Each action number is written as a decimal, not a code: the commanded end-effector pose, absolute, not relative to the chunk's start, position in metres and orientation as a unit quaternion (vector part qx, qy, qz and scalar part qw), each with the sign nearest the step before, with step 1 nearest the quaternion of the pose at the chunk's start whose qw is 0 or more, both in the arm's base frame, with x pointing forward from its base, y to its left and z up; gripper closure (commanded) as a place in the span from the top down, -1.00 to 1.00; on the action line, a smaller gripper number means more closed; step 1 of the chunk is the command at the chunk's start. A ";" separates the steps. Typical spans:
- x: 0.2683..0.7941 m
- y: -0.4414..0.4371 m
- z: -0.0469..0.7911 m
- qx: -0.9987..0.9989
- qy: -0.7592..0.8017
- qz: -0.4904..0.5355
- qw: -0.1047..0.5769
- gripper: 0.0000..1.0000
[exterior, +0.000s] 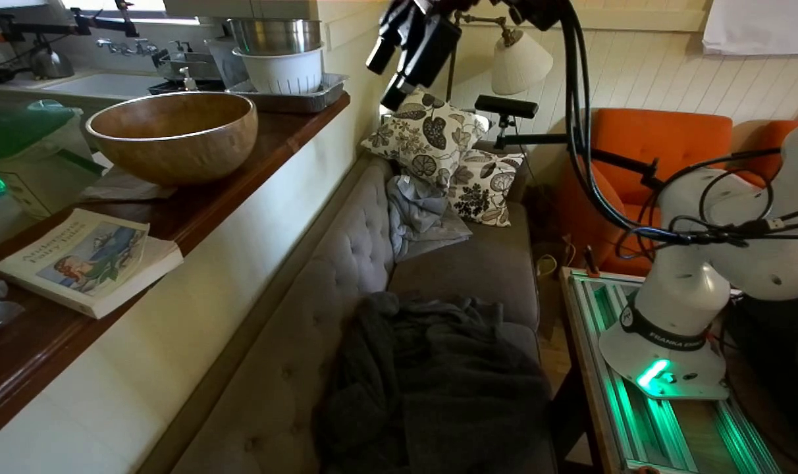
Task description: Put the wooden bowl on the armrest
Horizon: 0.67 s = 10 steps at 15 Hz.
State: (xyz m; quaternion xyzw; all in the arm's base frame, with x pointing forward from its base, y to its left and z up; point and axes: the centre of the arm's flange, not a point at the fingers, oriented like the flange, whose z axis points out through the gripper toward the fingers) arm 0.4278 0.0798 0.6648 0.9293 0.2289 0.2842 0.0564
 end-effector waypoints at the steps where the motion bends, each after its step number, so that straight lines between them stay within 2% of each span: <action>1: 0.492 0.095 0.714 0.901 0.301 0.288 0.120 1.00; 3: 0.513 0.099 0.728 0.888 0.314 0.291 0.165 1.00; 4: 0.479 0.093 0.701 0.899 0.295 0.298 0.129 1.00; 7: 0.503 0.096 0.709 0.893 0.305 0.298 0.147 1.00; 10: 0.505 0.097 0.711 0.892 0.306 0.296 0.149 1.00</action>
